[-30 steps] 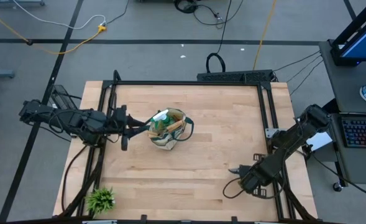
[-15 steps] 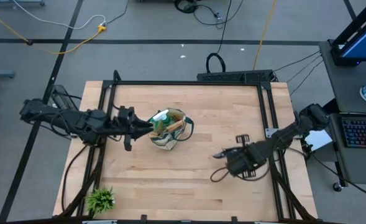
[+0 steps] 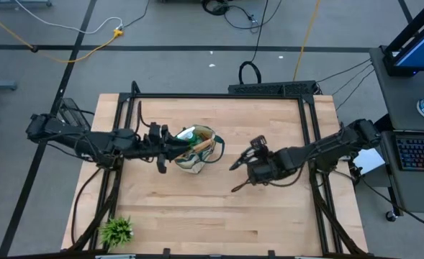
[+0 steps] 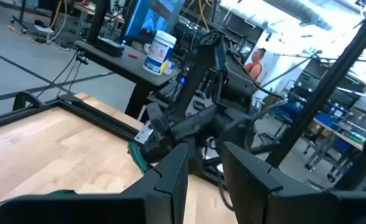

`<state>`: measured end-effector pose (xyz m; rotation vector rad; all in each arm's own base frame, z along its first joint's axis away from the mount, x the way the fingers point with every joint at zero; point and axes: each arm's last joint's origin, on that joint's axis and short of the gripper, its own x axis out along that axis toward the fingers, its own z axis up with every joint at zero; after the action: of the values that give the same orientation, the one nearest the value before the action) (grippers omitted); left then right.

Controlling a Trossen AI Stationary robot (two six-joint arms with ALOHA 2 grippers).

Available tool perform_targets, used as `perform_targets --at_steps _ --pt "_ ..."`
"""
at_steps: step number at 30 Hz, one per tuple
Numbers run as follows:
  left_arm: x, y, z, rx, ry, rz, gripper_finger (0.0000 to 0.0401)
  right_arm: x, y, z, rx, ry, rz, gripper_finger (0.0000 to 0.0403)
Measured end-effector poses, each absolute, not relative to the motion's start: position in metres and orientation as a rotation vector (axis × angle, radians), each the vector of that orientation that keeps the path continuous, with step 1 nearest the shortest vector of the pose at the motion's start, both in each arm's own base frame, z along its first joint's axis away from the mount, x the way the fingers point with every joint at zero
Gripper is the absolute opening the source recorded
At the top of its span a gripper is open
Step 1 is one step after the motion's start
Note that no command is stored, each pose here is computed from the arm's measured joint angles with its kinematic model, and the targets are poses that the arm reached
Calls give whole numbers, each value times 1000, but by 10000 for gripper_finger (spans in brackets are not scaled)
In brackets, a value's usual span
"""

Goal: Pick & Place Garden tools in Gardening bag
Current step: Put the green shear scissors into the green gardening bag

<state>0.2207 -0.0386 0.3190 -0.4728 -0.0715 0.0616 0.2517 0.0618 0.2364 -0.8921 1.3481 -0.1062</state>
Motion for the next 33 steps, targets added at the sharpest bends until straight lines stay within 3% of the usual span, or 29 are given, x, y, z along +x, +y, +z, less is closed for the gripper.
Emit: perform_targets --at_steps 14,25,33 --pt "252 -23 344 -384 55 107 102 311 36 269 -1437 981 -226 34" --pt "272 -8 370 -279 116 173 102 328 25 298 -1746 915 -349 34" --pt "290 6 370 -276 123 231 120 328 24 301 -1802 938 -363 36"
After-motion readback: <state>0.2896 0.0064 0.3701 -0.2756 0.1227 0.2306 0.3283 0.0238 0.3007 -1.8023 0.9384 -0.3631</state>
